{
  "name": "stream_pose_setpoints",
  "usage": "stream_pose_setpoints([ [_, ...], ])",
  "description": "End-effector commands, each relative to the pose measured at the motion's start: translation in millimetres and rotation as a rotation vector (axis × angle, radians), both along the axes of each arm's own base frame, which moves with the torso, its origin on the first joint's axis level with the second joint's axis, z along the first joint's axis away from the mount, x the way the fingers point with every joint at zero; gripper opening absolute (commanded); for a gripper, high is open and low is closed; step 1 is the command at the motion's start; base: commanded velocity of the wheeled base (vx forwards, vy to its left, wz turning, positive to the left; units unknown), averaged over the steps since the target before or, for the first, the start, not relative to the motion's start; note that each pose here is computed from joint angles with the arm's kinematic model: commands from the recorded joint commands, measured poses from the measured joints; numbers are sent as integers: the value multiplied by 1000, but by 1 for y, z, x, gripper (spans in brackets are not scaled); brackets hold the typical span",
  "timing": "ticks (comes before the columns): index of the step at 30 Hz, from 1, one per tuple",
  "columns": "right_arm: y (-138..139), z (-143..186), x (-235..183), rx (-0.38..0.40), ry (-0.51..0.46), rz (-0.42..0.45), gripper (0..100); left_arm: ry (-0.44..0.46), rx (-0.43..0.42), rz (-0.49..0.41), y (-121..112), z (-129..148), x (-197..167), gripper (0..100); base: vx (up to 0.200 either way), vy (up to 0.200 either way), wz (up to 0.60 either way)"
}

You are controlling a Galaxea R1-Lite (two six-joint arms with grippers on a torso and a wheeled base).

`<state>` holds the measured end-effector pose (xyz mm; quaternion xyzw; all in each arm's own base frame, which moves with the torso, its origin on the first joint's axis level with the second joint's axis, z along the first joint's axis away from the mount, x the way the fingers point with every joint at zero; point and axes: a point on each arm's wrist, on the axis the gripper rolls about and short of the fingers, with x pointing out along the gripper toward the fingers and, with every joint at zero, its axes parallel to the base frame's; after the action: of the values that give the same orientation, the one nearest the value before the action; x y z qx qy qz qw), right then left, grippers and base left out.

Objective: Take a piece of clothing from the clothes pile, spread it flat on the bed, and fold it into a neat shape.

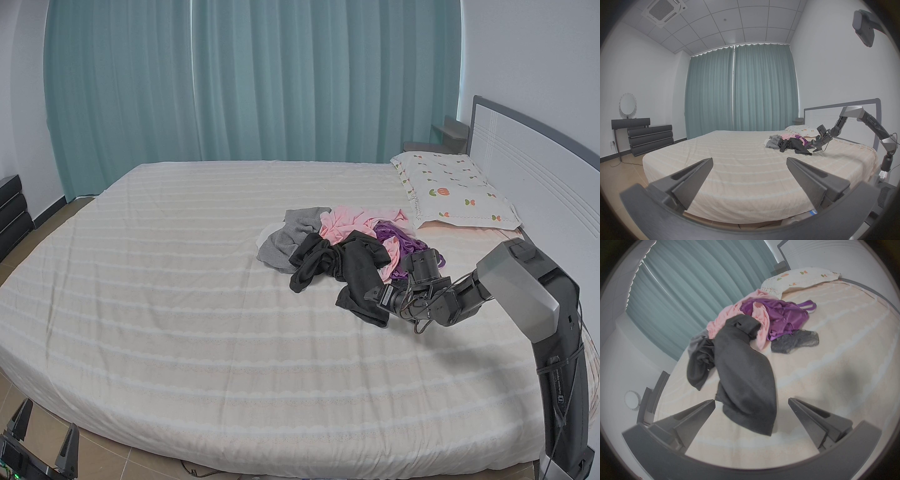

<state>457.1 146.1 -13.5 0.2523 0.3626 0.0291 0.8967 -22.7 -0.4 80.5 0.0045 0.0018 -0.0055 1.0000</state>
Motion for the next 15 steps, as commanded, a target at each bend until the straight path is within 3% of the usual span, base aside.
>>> stream_pose_setpoints([
  [1,3,-28,4,-17,36,-6,100,1,0,0,0,-5,0,100,0,0,0],
  [5,10,-31,12,32,23,-44,100,1,0,0,0,-5,0,100,0,0,0],
  [14,19,-40,26,62,3,-56,100,1,0,0,0,-5,0,100,0,0,0],
  [15,20,-40,27,64,6,-58,0,1,0,0,0,-5,0,100,0,0,0],
])
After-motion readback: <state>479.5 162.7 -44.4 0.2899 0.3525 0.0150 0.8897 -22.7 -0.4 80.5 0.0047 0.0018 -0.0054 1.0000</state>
